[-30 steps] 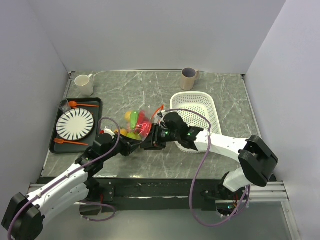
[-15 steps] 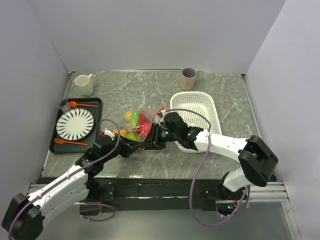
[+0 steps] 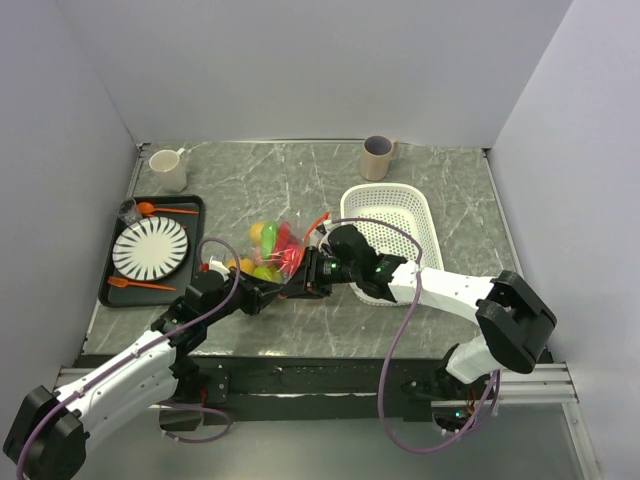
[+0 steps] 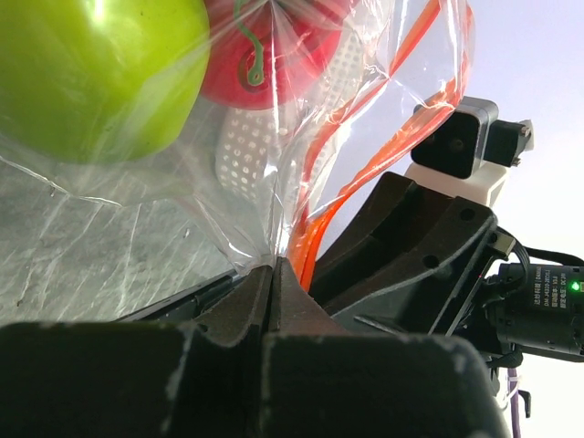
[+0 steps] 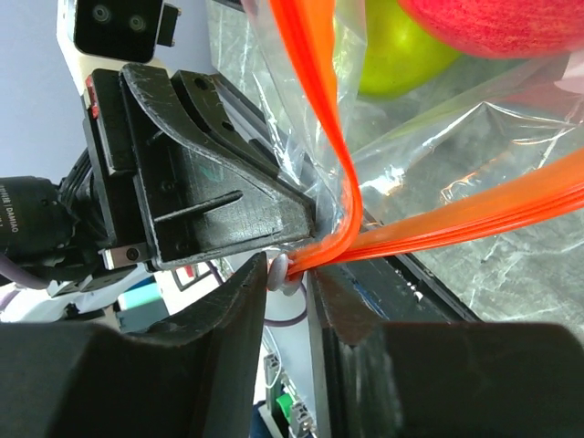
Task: Place the food in the zip-top bag and seal the zipper
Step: Zip the zipper food storage bag at the center of the board.
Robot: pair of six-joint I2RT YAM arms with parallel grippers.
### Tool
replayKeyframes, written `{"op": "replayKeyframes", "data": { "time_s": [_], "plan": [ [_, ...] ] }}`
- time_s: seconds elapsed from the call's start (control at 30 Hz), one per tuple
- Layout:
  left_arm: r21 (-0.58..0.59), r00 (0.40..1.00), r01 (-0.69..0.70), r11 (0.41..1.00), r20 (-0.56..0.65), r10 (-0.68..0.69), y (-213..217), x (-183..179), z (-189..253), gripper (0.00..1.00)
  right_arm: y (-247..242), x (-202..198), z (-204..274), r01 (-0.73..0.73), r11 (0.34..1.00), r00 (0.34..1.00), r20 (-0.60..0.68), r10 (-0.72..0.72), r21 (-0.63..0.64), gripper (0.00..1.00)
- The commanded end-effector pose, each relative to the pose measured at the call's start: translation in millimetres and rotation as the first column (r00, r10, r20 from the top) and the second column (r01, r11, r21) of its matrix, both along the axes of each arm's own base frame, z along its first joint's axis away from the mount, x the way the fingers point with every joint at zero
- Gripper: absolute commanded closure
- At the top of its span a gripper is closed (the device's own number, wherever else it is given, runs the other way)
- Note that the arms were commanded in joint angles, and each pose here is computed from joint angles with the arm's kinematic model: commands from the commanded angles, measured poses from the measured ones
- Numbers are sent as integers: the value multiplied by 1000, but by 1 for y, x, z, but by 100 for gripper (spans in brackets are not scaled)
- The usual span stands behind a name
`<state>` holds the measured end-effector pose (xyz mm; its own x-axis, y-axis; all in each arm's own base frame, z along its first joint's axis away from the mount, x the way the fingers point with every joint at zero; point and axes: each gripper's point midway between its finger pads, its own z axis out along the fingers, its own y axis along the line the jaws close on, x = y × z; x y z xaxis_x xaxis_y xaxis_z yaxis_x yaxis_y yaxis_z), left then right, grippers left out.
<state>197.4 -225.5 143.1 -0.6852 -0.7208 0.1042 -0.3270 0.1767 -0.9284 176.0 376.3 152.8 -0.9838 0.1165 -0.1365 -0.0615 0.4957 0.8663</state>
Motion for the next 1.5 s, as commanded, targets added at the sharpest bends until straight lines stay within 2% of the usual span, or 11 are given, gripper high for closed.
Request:
{"op": "replayKeyframes", "data": {
  "time_s": [0.0, 0.2, 0.4, 0.47, 0.67, 0.73, 0.77, 0.83, 1.1, 1.47],
  "plan": [
    [-47, 998, 29, 998, 50, -27, -6, -1, 16, 99, 2, 5, 10, 9, 999, 1000, 27, -10, 46, 74],
    [-56, 998, 37, 998, 45, -34, -6, -3, 15, 99, 2, 6, 9, 12, 999, 999, 30, -13, 40, 83],
    [-68, 999, 30, 997, 35, -28, -4, -6, 12, 92, 1, 5, 5, 13, 999, 1000, 24, -14, 35, 84],
    [-70, 999, 32, 997, 28, -31, -4, -7, 11, 86, 1, 7, 4, 20, 999, 999, 24, -21, 32, 84],
    [-76, 999, 29, 997, 27, -27, -2, -9, 12, 86, 0, 9, 6, 29, 999, 999, 27, -30, 42, 84],
    [-82, 999, 31, 996, 33, -28, -2, -10, 13, 87, 1, 10, 9, 30, 998, 999, 32, -31, 46, 84],
    [-83, 999, 30, 996, 32, -28, -2, -11, 12, 94, 0, 10, 8, 31, 999, 999, 30, -32, 42, 84],
    [-86, 999, 33, 996, 33, -30, -2, -11, 11, 99, 1, 10, 8, 29, 999, 999, 29, -30, 46, 84],
    [-70, 999, 51, 996, 7, -51, -6, -12, 4, 99, -4, 17, 10, 58, 997, 998, 36, -59, 49, 83],
    [-121, 998, 66, 990, -6, -67, -4, -22, -5, 99, -20, 42, 12, 135, 989, 990, 29, -137, 63, 83]
  ]
}}
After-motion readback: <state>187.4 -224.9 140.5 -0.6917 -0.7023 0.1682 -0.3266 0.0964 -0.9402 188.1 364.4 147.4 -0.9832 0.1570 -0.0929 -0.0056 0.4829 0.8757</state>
